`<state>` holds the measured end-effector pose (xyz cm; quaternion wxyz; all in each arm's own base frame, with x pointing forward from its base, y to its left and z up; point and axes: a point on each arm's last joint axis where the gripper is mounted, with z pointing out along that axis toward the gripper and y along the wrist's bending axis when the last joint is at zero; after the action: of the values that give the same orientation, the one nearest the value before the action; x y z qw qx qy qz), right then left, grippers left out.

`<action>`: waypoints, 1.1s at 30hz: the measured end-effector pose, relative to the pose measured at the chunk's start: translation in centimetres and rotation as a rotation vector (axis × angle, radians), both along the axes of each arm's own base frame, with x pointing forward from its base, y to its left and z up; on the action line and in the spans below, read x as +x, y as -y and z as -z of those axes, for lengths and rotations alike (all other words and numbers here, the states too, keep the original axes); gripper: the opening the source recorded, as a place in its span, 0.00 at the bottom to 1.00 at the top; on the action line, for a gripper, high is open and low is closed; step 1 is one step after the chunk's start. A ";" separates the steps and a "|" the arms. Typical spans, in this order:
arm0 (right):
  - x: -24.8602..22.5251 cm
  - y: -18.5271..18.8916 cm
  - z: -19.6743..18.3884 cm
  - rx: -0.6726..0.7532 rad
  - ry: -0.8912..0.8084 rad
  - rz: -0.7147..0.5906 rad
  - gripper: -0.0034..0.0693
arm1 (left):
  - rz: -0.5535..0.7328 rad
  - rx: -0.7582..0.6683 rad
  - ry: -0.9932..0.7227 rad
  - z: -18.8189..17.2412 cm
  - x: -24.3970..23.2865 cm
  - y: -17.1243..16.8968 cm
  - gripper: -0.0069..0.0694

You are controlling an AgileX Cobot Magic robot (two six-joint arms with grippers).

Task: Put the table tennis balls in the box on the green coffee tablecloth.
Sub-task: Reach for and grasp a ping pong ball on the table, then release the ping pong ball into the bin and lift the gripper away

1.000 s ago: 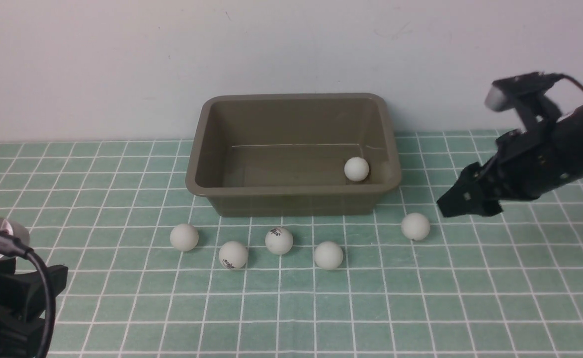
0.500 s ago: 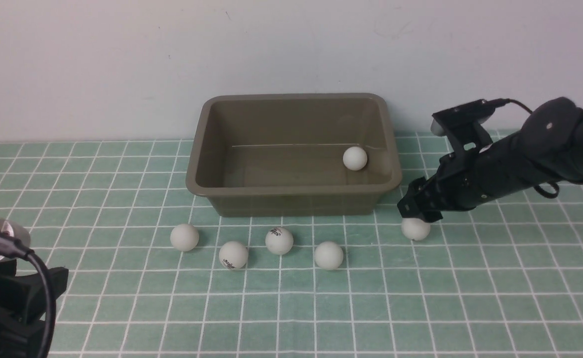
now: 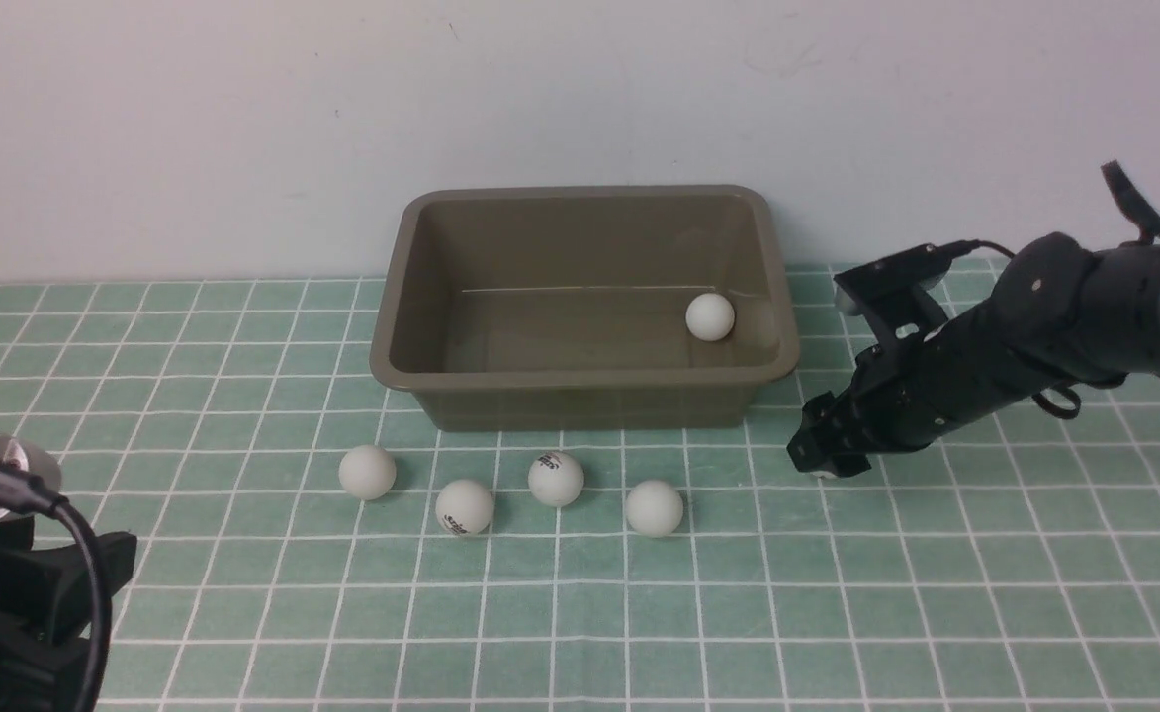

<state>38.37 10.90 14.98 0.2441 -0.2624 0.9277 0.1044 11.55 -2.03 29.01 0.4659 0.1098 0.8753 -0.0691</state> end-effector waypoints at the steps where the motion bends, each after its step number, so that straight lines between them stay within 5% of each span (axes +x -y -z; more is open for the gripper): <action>1: 0.0 0.0 -0.3 0.000 0.007 -0.005 0.54 | 0.004 0.000 -0.010 0.1 -0.1 0.0 0.61; 8: 1.8 -0.7 -9.7 0.121 0.249 0.023 0.54 | 0.004 0.000 -0.011 0.1 -0.1 0.0 0.61; 11: 2.3 -1.0 -11.0 0.172 0.279 0.040 0.54 | 0.004 0.000 -0.011 0.1 -0.1 0.0 0.61; 33: 4.0 -3.3 -7.6 0.334 0.219 -0.093 0.54 | 0.002 0.000 -0.004 0.0 0.0 0.0 0.61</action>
<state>42.38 14.21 22.59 0.3787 -0.2703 0.8523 0.2389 11.52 -2.04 28.98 0.4643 0.1106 0.8760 -0.0696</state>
